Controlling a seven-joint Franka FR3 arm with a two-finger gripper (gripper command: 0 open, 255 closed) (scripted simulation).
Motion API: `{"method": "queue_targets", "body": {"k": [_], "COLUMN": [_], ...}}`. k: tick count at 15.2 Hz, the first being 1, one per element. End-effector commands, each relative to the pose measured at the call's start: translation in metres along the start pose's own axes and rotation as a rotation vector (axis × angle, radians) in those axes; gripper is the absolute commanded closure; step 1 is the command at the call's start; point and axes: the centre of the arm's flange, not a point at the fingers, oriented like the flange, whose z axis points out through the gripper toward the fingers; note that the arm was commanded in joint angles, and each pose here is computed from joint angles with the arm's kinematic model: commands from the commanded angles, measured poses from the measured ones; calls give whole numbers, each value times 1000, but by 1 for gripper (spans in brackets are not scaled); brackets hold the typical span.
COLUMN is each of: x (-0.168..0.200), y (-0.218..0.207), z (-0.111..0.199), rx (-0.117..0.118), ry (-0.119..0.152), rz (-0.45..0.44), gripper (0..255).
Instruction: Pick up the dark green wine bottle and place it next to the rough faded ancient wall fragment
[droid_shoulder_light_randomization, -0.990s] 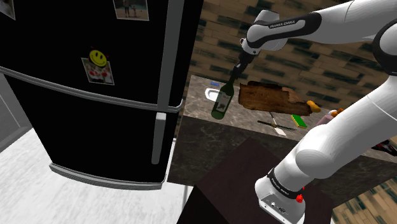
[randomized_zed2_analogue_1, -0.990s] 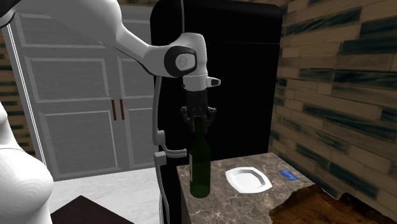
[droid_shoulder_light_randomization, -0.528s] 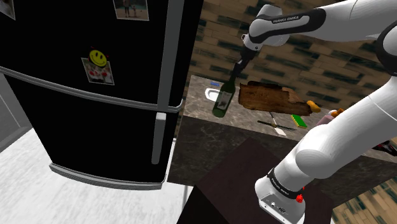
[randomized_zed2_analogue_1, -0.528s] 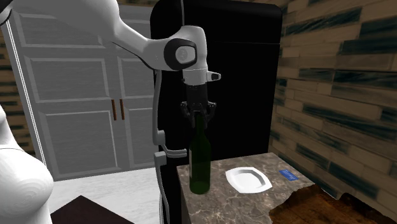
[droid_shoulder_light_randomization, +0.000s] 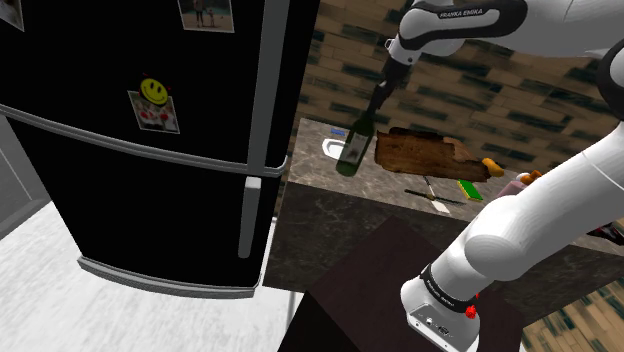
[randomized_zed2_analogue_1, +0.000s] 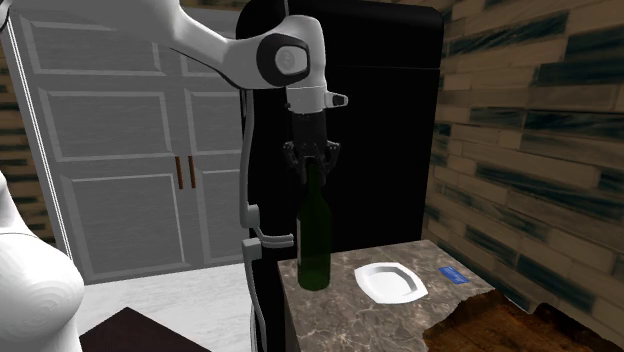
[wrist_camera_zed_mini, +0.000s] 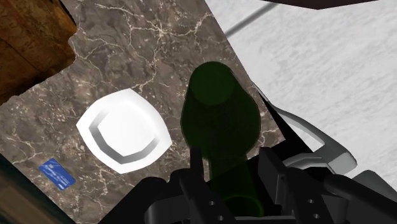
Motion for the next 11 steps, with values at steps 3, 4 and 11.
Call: {"method": "queue_targets", "body": {"k": [3,4,11], "x": [2,3,7], "y": [1,1,3], "z": [-21,-26,-63], "rx": [0,0,0], "ry": [0,0,0], "rz": [0,0,0], "gripper": [255,255,255]}}
